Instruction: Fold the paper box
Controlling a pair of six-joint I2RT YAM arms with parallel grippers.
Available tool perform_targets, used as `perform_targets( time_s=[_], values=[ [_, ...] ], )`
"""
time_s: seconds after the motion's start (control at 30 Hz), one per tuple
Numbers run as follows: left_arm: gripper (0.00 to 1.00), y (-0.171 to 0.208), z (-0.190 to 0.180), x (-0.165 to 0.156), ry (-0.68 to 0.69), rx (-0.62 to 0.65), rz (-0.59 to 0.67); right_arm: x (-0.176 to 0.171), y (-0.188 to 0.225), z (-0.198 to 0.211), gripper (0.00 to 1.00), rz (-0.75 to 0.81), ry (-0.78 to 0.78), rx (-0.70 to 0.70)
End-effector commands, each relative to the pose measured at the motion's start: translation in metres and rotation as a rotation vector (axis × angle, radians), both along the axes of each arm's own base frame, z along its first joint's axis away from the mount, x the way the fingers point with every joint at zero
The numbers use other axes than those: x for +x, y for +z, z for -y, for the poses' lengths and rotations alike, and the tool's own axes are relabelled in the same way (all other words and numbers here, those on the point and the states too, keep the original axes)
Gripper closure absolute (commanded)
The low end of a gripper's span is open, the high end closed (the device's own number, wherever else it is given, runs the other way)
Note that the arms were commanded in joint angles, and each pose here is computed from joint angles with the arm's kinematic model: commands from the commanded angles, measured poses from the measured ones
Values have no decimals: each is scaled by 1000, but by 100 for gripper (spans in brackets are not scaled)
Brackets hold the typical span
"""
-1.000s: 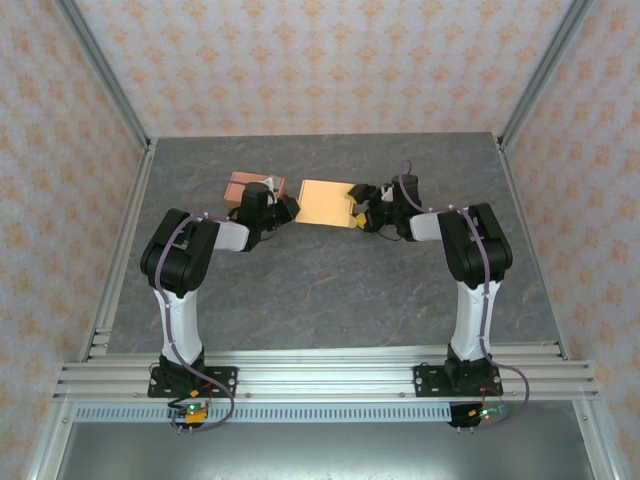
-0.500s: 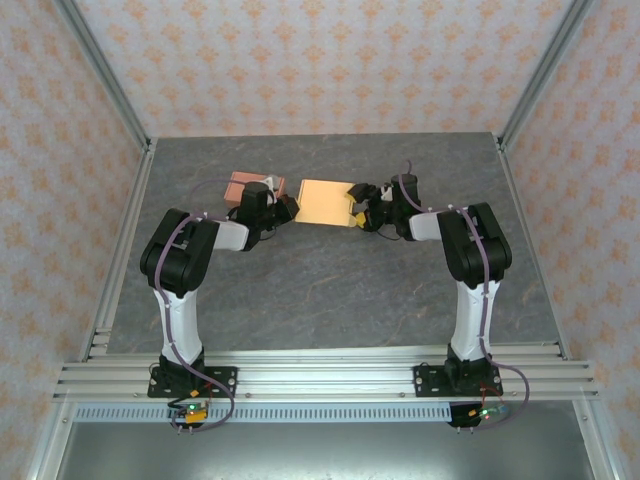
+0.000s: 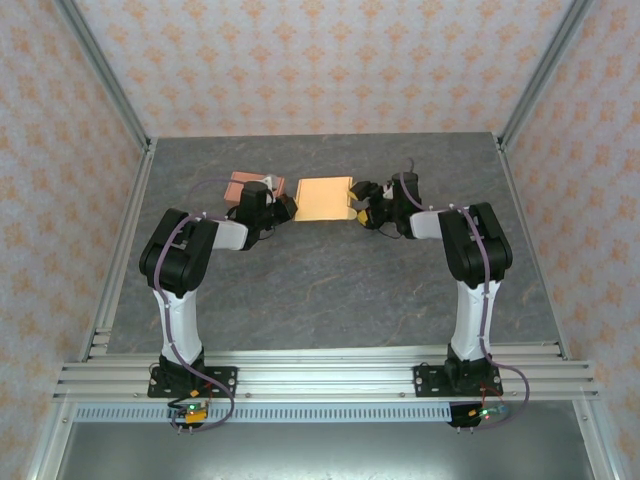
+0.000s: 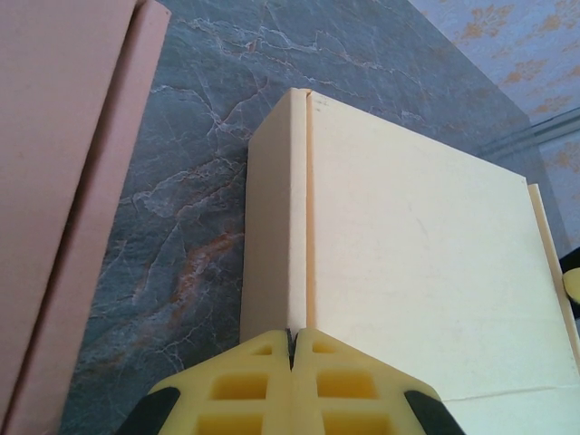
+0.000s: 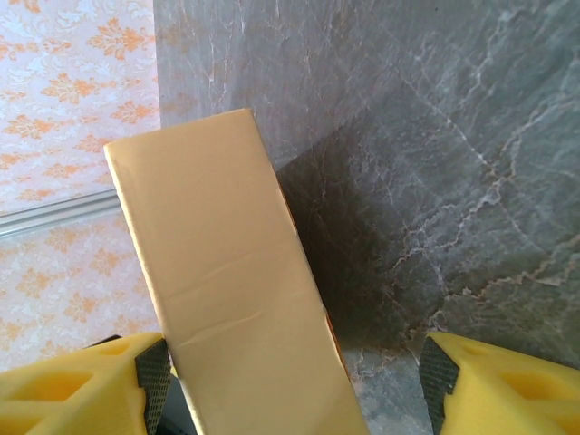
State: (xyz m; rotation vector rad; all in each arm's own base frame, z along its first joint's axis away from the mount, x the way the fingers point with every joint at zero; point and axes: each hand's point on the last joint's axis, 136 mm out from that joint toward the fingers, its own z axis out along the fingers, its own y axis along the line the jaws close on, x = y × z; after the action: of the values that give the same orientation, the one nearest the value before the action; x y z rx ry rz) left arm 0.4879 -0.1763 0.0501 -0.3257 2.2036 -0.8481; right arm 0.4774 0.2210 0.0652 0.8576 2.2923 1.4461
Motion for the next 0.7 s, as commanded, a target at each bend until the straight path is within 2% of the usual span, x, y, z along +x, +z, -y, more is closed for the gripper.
perform_targets(
  time_s=[0.0, 0.13, 0.27, 0.47, 0.63, 0.67],
  values=[
    [97, -77, -23, -45, 29, 127, -276, 15, 5, 3, 26, 31, -1, -14],
    [97, -75, -20, -42, 23, 115, -272, 19, 11, -21, 26, 51, 70, 35],
    [96, -73, -19, -42, 17, 111, -270, 25, 18, -39, 31, 76, 88, 88],
    [94, -61, -16, -38, 7, 98, -250, 27, 26, -44, 50, 93, 106, 113],
    [72, -8, -9, -33, -21, 51, -106, 18, 38, -38, 54, 43, 50, 182],
    [63, 20, -9, -32, -33, 56, -29, 15, 42, -34, 55, 25, 35, 195]
  ],
)
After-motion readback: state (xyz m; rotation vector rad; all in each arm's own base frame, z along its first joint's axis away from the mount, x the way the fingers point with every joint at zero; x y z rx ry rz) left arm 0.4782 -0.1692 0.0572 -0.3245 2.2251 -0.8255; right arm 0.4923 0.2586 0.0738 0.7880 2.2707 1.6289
